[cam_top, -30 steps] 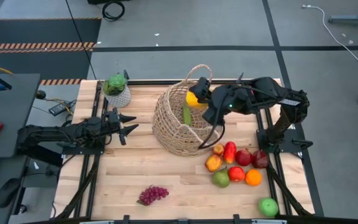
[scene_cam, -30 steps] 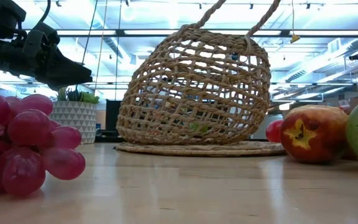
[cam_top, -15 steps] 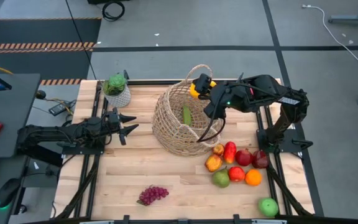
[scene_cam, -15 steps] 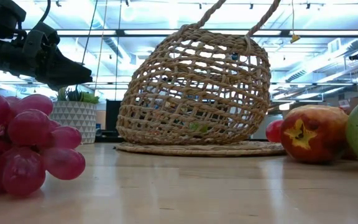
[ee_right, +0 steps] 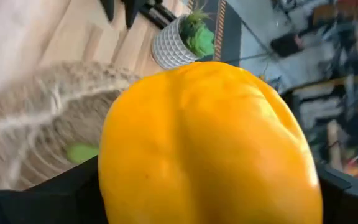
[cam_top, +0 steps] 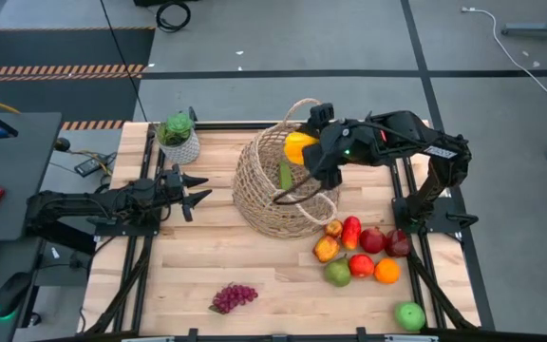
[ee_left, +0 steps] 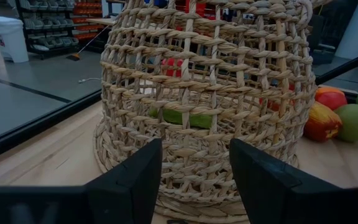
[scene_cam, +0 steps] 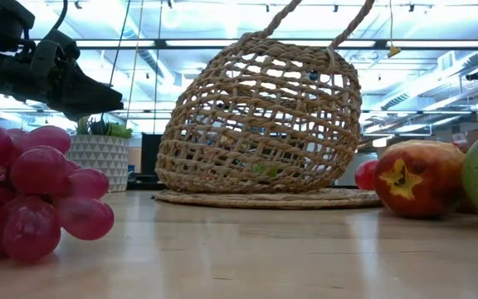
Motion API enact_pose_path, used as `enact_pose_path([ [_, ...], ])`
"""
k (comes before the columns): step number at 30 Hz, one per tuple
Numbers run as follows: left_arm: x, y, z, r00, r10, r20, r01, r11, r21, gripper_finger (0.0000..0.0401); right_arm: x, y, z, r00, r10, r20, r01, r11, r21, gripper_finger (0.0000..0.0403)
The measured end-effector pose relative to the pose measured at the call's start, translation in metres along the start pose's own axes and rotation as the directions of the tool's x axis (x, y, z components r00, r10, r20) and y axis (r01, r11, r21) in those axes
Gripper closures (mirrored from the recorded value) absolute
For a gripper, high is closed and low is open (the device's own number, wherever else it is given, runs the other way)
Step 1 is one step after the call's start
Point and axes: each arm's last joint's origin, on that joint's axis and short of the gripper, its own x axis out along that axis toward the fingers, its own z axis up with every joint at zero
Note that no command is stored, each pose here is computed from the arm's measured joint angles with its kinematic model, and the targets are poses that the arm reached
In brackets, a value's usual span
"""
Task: Build produce basket
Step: Put the yellow bell pepper into the brown basket
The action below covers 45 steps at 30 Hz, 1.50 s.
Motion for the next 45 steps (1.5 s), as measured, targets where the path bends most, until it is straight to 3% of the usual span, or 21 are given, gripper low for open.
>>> enact_pose_path([
  [7, 0.0, 0.0, 0.0, 1.0, 0.0, 0.0, 0.0, 1.0, 0.0, 0.0204, 0.0, 0.001, 0.0, 1.0, 0.003, 0.003, -0.004, 0.956, 0.294, 0.0053],
  [14, 0.0, 0.0, 0.0, 1.0, 0.0, 0.0, 0.0, 1.0, 0.0, 0.0207, 0.0, 0.001, 0.0, 1.0, 0.004, 0.003, -0.006, 0.822, 0.569, 0.0053],
  [24, 0.0, 0.0, 0.0, 1.0, 0.0, 0.0, 0.0, 1.0, 0.0, 0.0205, 0.0, -0.002, 0.005, 0.999, -0.018, 0.043, -0.028, 0.501, 0.865, 0.0053],
  [29, 0.0, 0.0, 0.0, 1.0, 0.0, 0.0, 0.0, 1.0, 0.0, 0.0207, -0.002, -0.006, 0.014, 0.989, -0.045, 0.142, -0.121, 0.315, 0.941, 0.0053],
  [32, 0.0, 0.0, 0.0, 1.0, 0.0, 0.0, 0.0, 1.0, 0.0, 0.0204, -0.004, -0.01, 0.023, 0.964, -0.023, 0.266, -0.256, 0.199, 0.946, 0.0053],
  [38, 0.0, 0.0, 0.0, 1.0, 0.0, 0.0, 0.0, 1.0, 0.0, 0.0205, -0.01, -0.015, 0.038, 0.871, 0.033, 0.49, -0.491, 0.03, 0.871, 0.0053],
  [41, 0.0, 0.0, 0.0, 1.0, 0.0, 0.0, 0.0, 1.0, 0.0, 0.0208, -0.011, -0.017, 0.041, 0.853, 0.015, 0.522, -0.521, -0.043, 0.853, 0.0053],
  [45, 0.0, 0.0, 0.0, 1.0, 0.0, 0.0, 0.0, 1.0, 0.0, 0.0206, -0.007, -0.02, 0.037, 0.862, 0.029, 0.506, -0.491, -0.198, 0.848, 0.0053],
])
